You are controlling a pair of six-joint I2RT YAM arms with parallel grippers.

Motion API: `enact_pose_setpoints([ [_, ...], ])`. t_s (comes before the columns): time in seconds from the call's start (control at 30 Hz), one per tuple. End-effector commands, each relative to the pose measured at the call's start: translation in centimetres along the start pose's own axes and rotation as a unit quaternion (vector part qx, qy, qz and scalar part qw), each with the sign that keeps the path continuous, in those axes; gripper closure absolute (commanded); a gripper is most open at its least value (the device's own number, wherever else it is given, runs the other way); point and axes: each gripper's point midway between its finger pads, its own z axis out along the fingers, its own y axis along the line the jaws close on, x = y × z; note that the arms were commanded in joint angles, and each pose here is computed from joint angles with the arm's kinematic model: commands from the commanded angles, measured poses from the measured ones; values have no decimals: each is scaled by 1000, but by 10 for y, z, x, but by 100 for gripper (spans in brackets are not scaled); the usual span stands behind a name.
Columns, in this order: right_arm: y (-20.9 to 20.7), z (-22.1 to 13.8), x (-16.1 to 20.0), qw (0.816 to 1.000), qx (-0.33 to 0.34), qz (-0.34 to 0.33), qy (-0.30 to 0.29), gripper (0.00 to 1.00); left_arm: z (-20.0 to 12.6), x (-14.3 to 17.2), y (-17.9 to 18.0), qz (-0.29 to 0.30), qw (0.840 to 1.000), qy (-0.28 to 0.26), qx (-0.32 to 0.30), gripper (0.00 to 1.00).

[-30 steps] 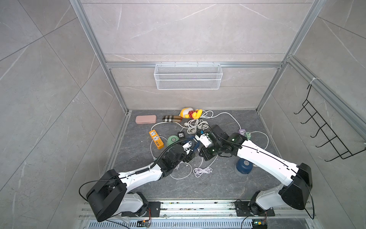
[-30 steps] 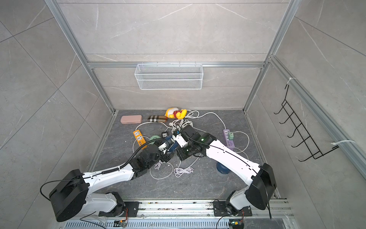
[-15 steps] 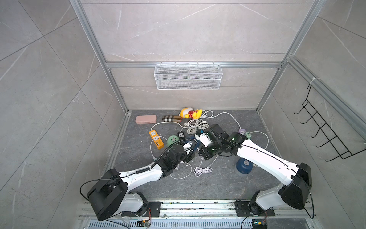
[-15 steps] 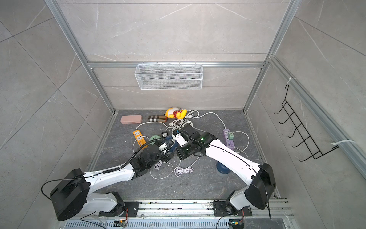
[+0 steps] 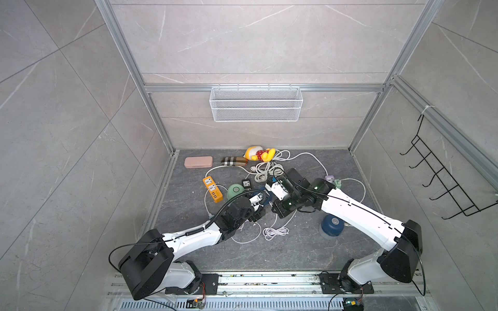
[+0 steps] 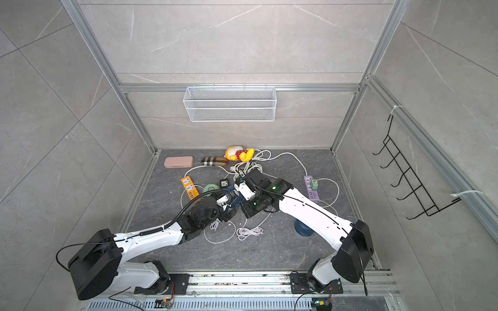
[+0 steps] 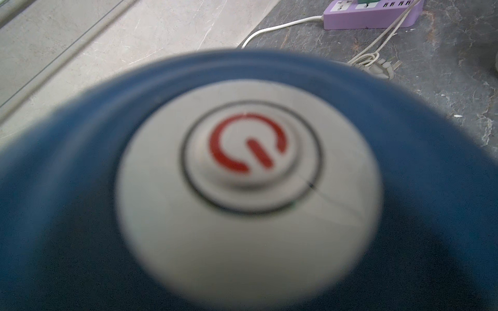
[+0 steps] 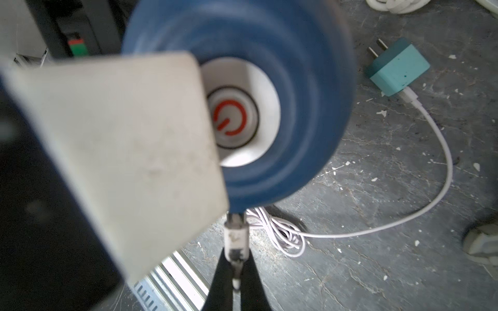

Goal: Charge the cordless meat grinders
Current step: Insert the charging cable into the cordless meat grinder.

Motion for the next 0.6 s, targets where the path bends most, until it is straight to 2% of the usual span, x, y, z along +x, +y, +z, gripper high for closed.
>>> enact_pose_setpoints([
  [0.0,2,-7,-13,1000,5,-11,-16,100,-4,-27,0,19,999,-36,3,53],
  [0.57,10,-4,-15,1000,-17,-5,-15,100,-1,-27,-6,27,999,-31,6,54],
])
